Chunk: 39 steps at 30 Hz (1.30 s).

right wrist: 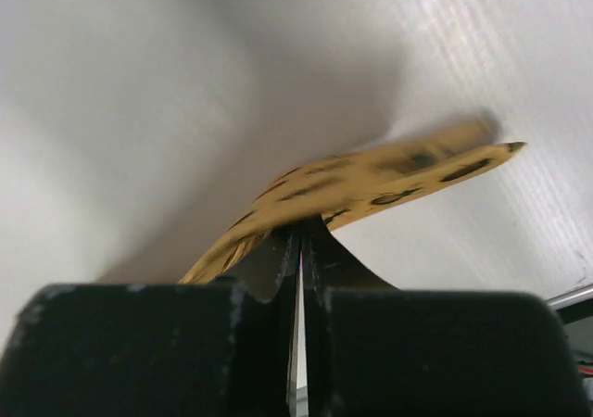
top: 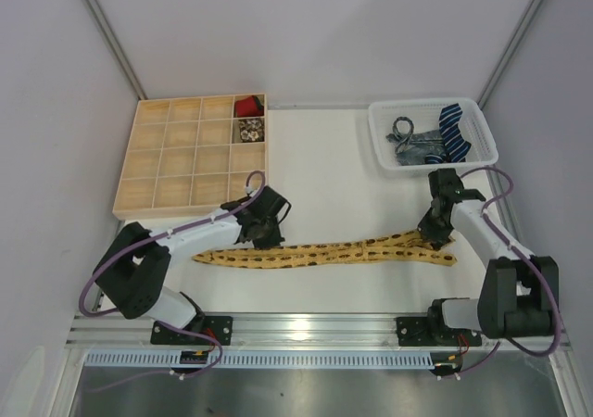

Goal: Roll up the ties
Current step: Flatten the tie

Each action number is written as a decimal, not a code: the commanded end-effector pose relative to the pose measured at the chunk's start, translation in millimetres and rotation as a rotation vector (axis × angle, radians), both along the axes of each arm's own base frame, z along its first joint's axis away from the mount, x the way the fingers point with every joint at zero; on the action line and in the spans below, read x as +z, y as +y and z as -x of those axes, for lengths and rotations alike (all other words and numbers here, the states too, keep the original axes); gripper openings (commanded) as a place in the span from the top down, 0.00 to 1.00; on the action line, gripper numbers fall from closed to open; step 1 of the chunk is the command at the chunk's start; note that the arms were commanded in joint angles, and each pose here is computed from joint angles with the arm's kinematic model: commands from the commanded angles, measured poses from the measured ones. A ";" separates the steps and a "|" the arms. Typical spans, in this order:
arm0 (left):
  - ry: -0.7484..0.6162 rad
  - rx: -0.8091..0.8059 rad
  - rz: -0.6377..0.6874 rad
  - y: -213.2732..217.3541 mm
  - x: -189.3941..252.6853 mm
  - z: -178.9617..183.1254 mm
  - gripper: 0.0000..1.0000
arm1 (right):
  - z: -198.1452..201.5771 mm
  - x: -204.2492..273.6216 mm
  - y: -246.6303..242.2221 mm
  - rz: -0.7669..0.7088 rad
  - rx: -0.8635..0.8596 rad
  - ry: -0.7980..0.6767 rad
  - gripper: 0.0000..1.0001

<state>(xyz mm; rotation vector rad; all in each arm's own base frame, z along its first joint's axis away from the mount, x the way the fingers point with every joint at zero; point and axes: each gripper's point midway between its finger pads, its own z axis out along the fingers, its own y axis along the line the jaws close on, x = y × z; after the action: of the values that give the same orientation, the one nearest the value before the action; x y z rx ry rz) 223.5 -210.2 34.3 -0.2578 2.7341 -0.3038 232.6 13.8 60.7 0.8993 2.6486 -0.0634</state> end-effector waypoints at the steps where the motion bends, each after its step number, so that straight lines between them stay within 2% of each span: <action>1: -0.051 0.001 0.013 0.4 13.1 -2.9 1.00 | -35.3 -2.5 -29.0 0.102 -0.029 -0.059 1.00; 3: -0.085 0.018 0.005 7.9 24.9 -2.7 1.00 | -43.2 -6.9 -43.8 0.168 -0.044 -0.052 1.00; 8: -0.184 0.048 0.012 22.4 62.9 -4.7 0.97 | -41.7 -38.3 -55.0 0.228 -0.050 0.085 1.00; 11: -0.254 0.074 0.013 36.4 89.5 -3.1 0.90 | -48.6 -15.6 -58.5 0.291 -0.027 0.014 1.00; 13: -0.307 0.103 0.013 49.3 107.2 -0.3 0.86 | -52.0 -0.5 -42.5 0.273 0.023 -0.029 1.00; 14: -0.320 0.130 0.015 55.6 112.4 1.3 0.85 | -57.0 16.8 -20.3 0.237 0.079 -0.094 1.00; 16: -0.365 0.192 0.023 71.7 123.9 5.0 0.82 | -59.2 28.6 35.2 0.068 0.225 -0.175 0.99; 17: -0.373 0.211 0.030 77.2 125.0 4.6 0.81 | -55.6 39.2 88.1 -0.079 0.374 -0.245 0.98; 18: -0.369 0.223 0.029 82.6 121.3 6.1 0.80 | -51.8 44.3 114.3 -0.158 0.453 -0.276 0.94; 20: -0.335 0.252 0.018 93.8 115.9 10.5 0.85 | -44.4 53.6 161.6 -0.288 0.598 -0.328 0.93; 21: -0.314 0.288 0.004 103.6 112.5 9.0 0.89 | -28.1 49.1 189.7 -0.353 0.690 -0.295 0.94; 24: -0.235 0.355 -0.059 127.1 101.7 12.4 0.97 | -9.7 32.9 225.2 -0.424 0.784 -0.234 0.94; 28: -0.214 0.413 -0.071 140.3 101.4 14.3 0.98 | -6.5 -3.8 217.8 -0.428 0.728 -0.144 0.98; 35: -0.182 0.456 0.001 133.9 85.5 19.7 0.95 | 4.0 -59.2 131.1 -0.244 0.470 0.025 1.00; 39: -0.159 0.413 0.031 121.8 77.0 14.2 0.86 | 12.4 -68.4 94.6 -0.183 0.361 0.071 1.00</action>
<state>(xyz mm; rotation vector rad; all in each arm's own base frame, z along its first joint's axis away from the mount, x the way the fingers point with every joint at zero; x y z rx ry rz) 201.2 -76.5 112.8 -0.7508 2.4431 -0.1589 243.1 154.0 15.4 0.3540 2.8057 0.5011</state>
